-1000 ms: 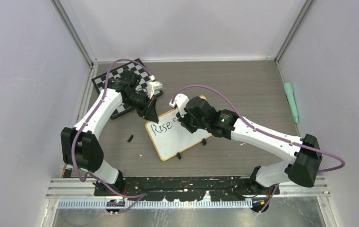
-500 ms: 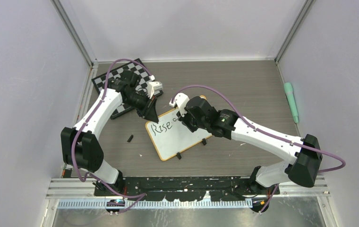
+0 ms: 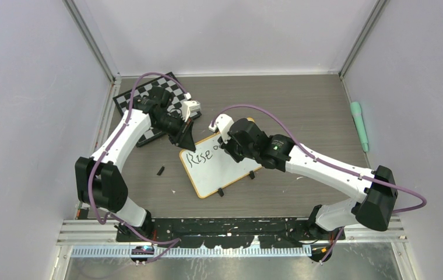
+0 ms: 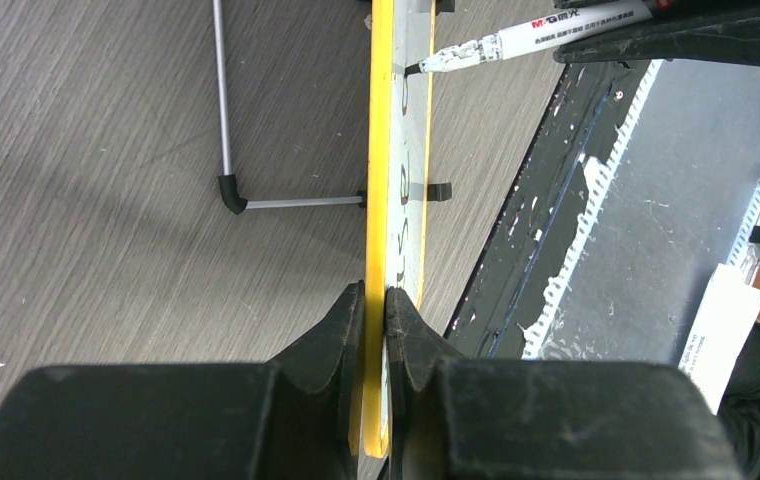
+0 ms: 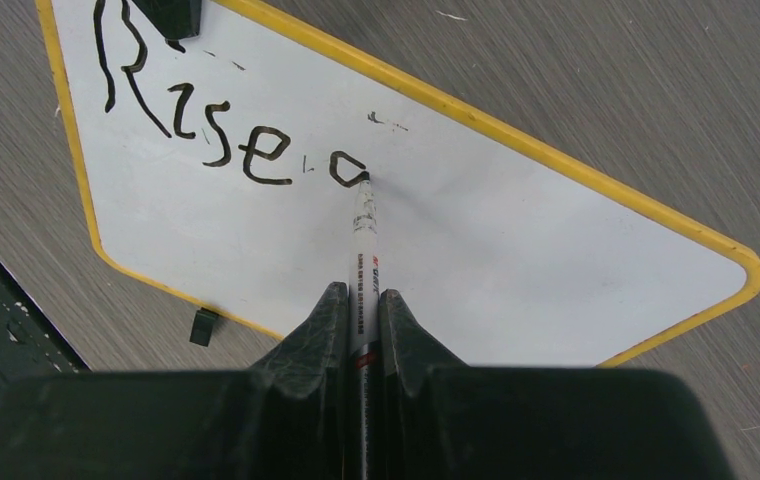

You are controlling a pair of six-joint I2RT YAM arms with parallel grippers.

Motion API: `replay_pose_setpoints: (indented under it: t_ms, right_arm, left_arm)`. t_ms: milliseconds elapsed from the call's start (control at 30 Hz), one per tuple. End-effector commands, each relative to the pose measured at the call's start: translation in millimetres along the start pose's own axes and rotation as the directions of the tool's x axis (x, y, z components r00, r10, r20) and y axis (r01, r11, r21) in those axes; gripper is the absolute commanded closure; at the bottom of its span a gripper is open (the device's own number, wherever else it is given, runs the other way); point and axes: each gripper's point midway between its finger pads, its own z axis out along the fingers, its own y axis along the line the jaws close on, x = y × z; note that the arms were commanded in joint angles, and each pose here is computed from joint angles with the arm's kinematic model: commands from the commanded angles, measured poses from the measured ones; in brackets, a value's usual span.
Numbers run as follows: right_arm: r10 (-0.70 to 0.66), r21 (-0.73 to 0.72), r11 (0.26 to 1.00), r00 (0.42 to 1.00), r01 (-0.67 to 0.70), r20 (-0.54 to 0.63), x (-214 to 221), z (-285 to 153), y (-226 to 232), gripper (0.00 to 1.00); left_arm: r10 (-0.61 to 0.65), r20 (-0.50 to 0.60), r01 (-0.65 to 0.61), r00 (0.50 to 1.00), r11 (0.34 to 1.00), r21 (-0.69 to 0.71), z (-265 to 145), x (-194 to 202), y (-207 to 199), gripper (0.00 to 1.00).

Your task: Write a sentence on the whiteboard

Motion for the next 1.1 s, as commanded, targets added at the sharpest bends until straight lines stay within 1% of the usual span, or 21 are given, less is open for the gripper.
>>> replay_pose_setpoints:
  t_ms: [0,333,567,1067]
  right_arm:
    - [0.012,-0.005,1.0,1.0,-0.011,0.025,-4,-7,0,1.0]
    - [-0.002,0.003,1.0,0.999,0.002,0.034,-10,-22,-5,1.0]
    - [-0.005,0.022,1.0,0.994,0.003,0.109,-37,-40,-12,1.0]
    - [-0.028,0.077,0.997,0.991,0.018,0.133,-47,-19,-19,1.0]
  left_arm:
    - [0.06,0.02,-0.06,0.998,0.998,-0.009,-4,-7,-2,1.0]
    - [0.06,0.021,-0.06,0.998,0.998,-0.008,-4,-6,-3,0.99]
    - [0.06,0.022,-0.06,0.998,0.998,-0.003,-4,-7,-4,1.0]
    - [0.064,0.022,-0.064,0.998,0.998,-0.003,-5,-7,-4,0.99]
